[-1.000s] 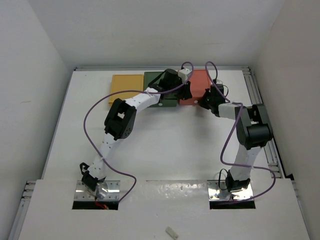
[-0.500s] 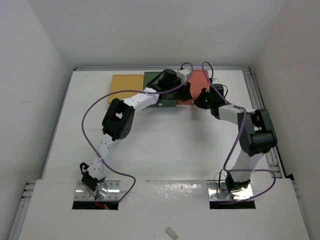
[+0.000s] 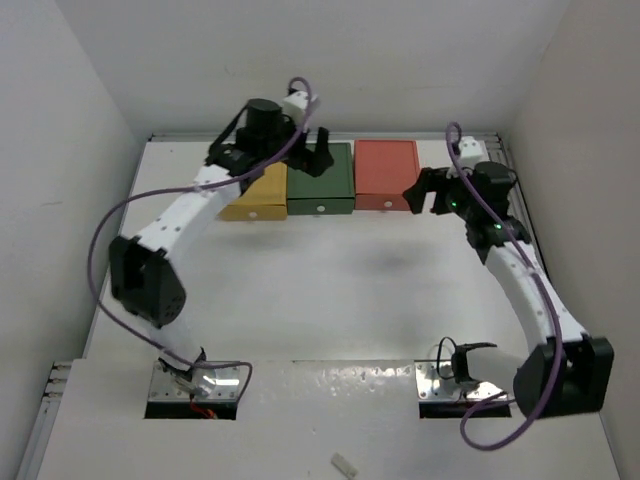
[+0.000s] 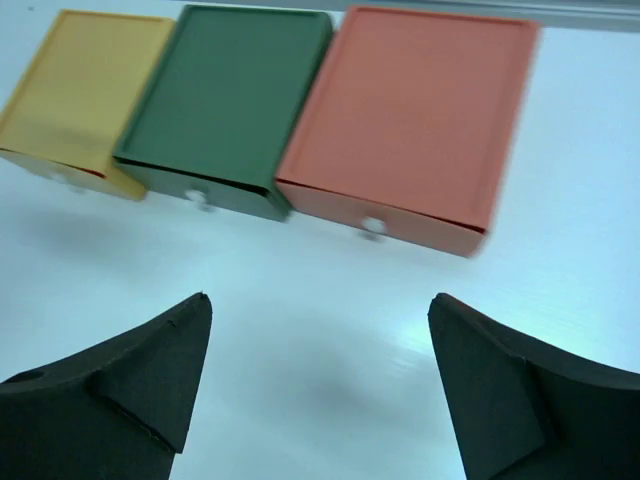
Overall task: Sort the stationery into containers
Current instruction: Reset both arms
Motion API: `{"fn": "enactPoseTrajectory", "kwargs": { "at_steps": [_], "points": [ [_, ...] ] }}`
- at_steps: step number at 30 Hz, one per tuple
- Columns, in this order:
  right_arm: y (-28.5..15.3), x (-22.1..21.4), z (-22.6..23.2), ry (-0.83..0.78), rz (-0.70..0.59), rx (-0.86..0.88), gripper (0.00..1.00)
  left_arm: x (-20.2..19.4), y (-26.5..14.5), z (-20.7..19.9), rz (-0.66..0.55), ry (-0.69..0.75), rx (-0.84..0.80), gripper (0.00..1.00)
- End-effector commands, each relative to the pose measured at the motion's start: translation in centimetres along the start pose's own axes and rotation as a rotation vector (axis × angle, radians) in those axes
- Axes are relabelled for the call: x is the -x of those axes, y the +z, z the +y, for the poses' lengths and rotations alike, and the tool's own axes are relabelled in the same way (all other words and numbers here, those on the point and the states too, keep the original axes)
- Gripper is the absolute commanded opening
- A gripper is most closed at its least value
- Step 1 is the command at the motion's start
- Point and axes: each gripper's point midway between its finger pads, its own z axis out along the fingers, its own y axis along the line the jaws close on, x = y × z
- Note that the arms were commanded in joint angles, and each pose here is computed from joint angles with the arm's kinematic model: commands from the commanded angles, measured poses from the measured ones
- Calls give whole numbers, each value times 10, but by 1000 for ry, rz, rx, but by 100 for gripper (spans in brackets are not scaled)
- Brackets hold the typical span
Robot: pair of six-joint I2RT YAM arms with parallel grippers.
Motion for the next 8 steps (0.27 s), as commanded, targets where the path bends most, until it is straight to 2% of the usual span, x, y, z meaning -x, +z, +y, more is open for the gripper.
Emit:
{"fn": "enactPoseTrajectory", "kwargs": {
  "at_steps": [1,2,6,8],
  "points": [
    [-40,-21,-14,-115,83,-16,89,-35,-62,32,103,-6,131,100],
    [-52,-21,-21,-152,81,-36,89,-45,-75,37,117,-33,154,100],
    [-87,-51,-43,-74,189,-90,90,-96,-139,51,118,-95,227,100],
    [-98,-59,-48,-71,194,-94,90,-105,-156,56,106,-86,260,100]
  ]
}}
